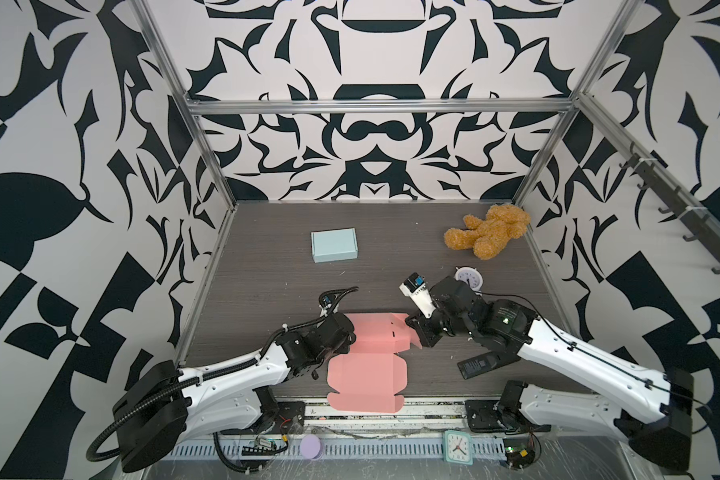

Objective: Fold the paper box

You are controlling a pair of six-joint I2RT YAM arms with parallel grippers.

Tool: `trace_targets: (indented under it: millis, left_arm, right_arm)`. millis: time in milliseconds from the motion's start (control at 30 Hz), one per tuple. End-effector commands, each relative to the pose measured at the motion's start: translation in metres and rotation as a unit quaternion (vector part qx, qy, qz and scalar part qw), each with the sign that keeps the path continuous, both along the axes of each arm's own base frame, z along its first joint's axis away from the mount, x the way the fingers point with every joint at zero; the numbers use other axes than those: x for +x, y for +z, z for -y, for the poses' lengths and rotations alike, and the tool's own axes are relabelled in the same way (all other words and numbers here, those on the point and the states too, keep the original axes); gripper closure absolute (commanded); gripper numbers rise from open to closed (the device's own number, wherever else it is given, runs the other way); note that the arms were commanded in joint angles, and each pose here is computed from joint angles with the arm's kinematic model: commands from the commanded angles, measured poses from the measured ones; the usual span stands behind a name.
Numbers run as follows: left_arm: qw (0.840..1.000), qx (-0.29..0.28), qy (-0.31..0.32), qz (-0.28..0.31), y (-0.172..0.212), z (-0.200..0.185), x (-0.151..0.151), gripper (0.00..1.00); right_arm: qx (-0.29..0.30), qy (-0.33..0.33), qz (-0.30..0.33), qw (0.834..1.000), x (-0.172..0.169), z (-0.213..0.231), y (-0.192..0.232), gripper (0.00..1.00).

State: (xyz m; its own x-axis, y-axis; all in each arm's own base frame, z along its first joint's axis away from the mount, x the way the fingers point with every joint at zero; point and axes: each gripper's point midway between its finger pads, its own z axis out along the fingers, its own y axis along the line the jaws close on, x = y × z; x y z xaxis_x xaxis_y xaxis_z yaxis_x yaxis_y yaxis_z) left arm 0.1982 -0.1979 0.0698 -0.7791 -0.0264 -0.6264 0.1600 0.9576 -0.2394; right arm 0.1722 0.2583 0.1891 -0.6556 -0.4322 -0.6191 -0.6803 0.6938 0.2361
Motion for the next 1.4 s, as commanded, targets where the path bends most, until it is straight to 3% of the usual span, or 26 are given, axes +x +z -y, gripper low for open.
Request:
trace_targets:
  millis: [0,633,1033,1367]
  left_arm:
    - [1.0,-0.025,0.008,0.005,0.016,0.007,0.003,1.0]
    - [0.998,-0.037,0.021,0.038,0.038,0.016,0.019,1.0]
    - [0.998,-0.034,0.03,0.051,0.048,0.015,0.034,1.0]
    - [0.997,-0.037,0.042,0.05,0.049,0.001,0.049,1.0]
  right_arm:
    - [0.002,-0.025,0.031,0.999,0.015,-0.002,0.01,1.0]
    - [-0.024,-0.014,0.034,0.999,0.034,-0.024,-0.019,1.0]
    - [0.0,-0.005,0.056,0.998,0.051,-0.036,-0.001,1.0]
    - [0.004,-0.04,0.095,0.995,0.055,-0.005,0.028,1.0]
